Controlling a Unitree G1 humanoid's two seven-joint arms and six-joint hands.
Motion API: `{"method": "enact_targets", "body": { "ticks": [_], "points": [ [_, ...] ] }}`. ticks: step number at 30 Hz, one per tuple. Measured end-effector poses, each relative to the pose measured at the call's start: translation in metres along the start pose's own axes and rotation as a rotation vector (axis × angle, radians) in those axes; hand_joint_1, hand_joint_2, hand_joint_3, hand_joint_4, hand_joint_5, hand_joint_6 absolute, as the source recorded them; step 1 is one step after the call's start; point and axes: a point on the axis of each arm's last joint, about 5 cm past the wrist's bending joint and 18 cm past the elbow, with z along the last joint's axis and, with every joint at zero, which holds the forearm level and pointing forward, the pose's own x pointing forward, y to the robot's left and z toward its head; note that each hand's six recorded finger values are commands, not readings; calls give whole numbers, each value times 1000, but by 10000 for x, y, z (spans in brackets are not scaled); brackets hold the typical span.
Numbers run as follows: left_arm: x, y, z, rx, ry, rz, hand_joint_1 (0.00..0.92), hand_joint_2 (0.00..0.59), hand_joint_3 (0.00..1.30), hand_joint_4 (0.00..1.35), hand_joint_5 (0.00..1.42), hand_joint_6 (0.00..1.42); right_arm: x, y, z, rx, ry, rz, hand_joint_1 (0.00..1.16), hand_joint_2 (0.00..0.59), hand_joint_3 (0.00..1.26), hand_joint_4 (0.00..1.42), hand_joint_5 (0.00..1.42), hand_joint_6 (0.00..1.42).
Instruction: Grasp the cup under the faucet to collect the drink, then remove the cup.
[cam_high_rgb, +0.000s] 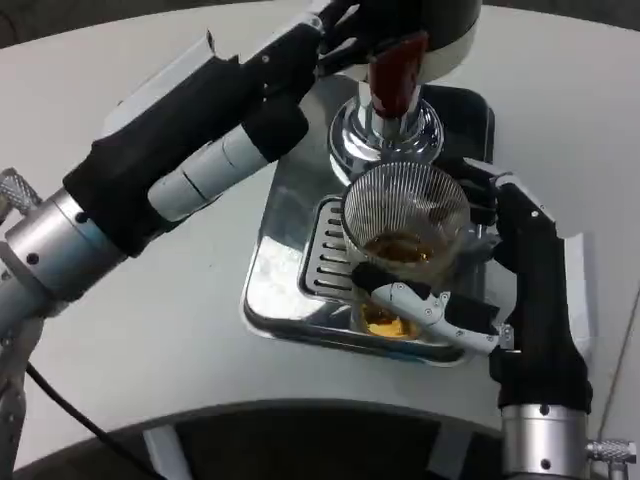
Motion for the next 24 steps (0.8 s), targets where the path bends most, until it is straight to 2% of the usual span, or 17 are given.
{"method": "enact_targets", "body": {
  "ticks": [5, 12, 20, 24],
  "points": [
    [-10, 14, 53, 51, 9, 19, 0, 98, 26, 0, 33, 0, -26, -10, 5, 1, 6, 10, 998, 113, 790, 852, 999, 996],
    [-58, 3, 156, 123, 16, 25, 0, 88, 15, 0, 1, 0, -43, -69, 77, 15, -14, -2, 998, 112, 797, 852, 1007, 990],
    [-166, -4, 263, 182, 27, 31, 0, 88, 6, 0, 0, 0, -111, -147, 134, 29, -9, 2, 998, 109, 798, 852, 1000, 987],
    [-239, -25, 281, 198, 47, 33, 0, 88, 5, 0, 0, 0, -133, -177, 159, 37, -7, 8, 998, 109, 798, 852, 999, 987]
  ]
}}
